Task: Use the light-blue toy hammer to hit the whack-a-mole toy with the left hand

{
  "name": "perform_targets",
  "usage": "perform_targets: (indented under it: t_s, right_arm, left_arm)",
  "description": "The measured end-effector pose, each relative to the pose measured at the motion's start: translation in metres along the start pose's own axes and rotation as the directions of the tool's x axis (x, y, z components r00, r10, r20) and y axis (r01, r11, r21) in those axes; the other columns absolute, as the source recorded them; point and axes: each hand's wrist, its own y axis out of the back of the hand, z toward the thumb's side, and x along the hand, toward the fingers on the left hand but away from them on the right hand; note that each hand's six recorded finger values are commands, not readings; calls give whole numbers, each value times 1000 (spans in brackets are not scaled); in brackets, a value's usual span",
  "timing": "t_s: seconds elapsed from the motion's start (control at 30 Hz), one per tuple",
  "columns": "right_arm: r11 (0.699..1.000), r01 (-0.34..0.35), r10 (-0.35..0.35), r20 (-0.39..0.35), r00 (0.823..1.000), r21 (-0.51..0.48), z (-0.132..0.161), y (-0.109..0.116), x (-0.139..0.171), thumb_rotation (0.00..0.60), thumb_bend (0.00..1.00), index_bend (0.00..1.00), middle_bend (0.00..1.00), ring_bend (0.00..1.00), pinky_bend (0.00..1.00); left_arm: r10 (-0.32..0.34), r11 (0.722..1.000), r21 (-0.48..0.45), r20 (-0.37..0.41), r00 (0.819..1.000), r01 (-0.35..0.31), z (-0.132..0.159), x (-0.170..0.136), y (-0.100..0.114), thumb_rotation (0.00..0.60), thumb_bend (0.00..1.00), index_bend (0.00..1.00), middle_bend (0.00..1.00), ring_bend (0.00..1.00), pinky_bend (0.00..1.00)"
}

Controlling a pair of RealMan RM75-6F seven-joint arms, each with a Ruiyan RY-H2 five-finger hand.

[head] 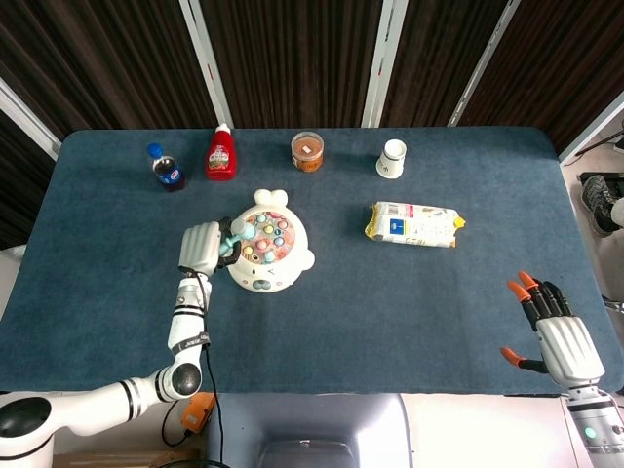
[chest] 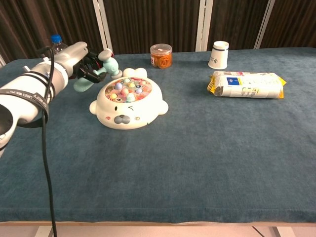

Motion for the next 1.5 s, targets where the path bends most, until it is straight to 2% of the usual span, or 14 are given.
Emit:
perform_targets:
  t_s: [0.2,0.67,1.5]
  right_arm:
    - [1000,-3,3,3,1000,-3,-2,1,1,600,181,0,0,0,0]
    - [1000,-3,3,4,1000,-8,-3,3,1,600,181,0,0,0,0]
    - [1000,-2,2,-1,1000,-16,-4,4,3,600,181,9,0,0,0]
  left_arm:
    - [-5,998,70,17,1000,4,8,10,-11,600,896,658,1000,983,1000]
    - [-54,989,136,10,999,52,30,16,-20,600,897,662,1000,987,1000]
    - [-93,975,201,-14,996,94,22,15,-29,600,906,670,1000,994,1000]
